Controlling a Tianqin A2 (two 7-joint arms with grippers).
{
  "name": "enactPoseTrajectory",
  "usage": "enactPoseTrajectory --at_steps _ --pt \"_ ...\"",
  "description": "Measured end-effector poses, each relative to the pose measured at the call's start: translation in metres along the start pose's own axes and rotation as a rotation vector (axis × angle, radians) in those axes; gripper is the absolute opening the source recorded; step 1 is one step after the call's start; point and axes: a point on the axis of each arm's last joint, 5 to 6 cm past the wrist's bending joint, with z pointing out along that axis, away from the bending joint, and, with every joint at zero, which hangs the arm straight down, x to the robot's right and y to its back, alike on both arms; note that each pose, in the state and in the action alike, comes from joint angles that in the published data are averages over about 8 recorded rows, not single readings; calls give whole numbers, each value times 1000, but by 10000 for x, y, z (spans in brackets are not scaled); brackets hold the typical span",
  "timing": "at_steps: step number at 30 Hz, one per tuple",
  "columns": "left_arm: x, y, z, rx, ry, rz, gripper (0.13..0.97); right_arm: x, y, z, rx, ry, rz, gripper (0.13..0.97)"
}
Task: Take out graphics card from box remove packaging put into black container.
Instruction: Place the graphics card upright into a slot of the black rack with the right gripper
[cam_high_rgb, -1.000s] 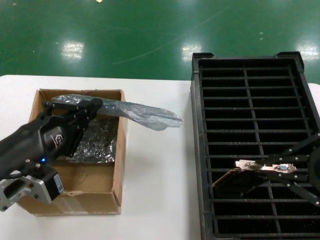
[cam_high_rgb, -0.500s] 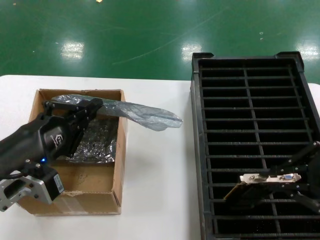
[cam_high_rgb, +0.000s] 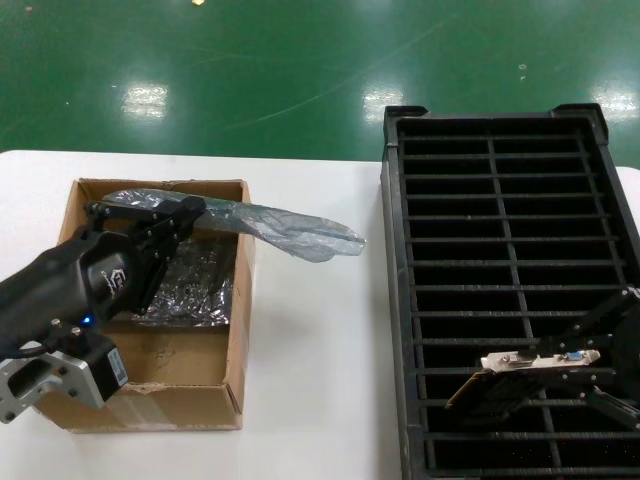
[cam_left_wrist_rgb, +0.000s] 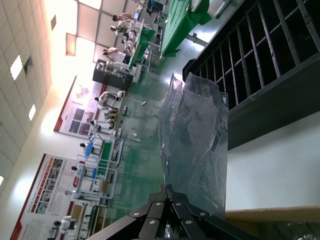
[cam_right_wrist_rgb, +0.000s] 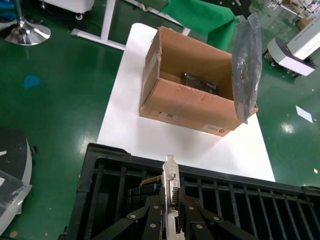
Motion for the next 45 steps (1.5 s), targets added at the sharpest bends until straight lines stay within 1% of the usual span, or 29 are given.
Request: enactPoseTrajectory --at_steps 10,17,21,25,31,45 --pt "0 0 0 0 0 0 140 -25 -33 2 3 -12 -24 171" --pt "0 0 0 0 0 0 140 -110 -125 -160 27 -17 -30 171" --pt "0 0 0 0 0 0 140 -187 -175 -263 28 -22 -33 171" --pt "0 0 0 0 0 0 140 -248 -200 -307 22 -28 -35 171" --pt "0 0 0 0 0 0 140 -290 -205 -259 16 -39 -45 171" --pt "0 0 0 0 0 0 140 -282 -186 -96 0 -44 -66 171"
